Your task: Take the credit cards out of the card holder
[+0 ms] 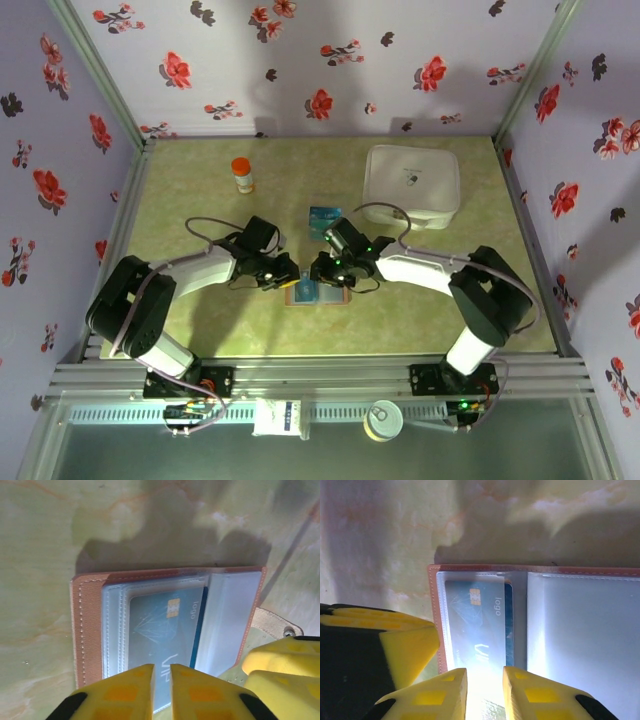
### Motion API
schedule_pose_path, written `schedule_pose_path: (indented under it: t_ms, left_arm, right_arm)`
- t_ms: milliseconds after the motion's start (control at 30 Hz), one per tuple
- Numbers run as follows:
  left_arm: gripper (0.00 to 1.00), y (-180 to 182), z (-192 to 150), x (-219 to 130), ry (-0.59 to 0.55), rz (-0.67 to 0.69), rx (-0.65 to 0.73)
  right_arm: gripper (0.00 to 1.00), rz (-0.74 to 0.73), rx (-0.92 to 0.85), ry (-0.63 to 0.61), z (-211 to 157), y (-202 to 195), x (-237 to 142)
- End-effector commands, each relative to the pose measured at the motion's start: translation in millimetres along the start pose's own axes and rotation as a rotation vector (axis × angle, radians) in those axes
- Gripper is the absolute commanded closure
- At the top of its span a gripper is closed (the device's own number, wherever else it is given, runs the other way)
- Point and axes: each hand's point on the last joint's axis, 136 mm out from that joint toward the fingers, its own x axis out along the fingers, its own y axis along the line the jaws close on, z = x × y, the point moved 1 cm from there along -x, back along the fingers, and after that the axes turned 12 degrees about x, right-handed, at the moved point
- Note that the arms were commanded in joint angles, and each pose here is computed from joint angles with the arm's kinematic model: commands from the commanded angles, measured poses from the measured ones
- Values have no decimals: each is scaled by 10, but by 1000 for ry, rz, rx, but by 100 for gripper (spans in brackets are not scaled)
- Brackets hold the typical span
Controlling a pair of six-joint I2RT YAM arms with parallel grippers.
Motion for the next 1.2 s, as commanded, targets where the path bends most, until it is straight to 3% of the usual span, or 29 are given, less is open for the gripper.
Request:
schedule_pose_path:
  t_ms: [0,333,833,1167]
  left_arm:
    - [89,112,-52,-15,12,36,7]
    - [99,245,-106,57,42,86,8]
    - [100,302,-151,104,60,96,-2]
    - [100,302,-154,111,62,95,-4]
  right_arm:
    - [73,46,4,17,3,162,52]
    - [73,43,14,50,-19,134,194]
    - [74,24,18,71,-44,69,304]
    - [83,42,20,85,-68,79,334]
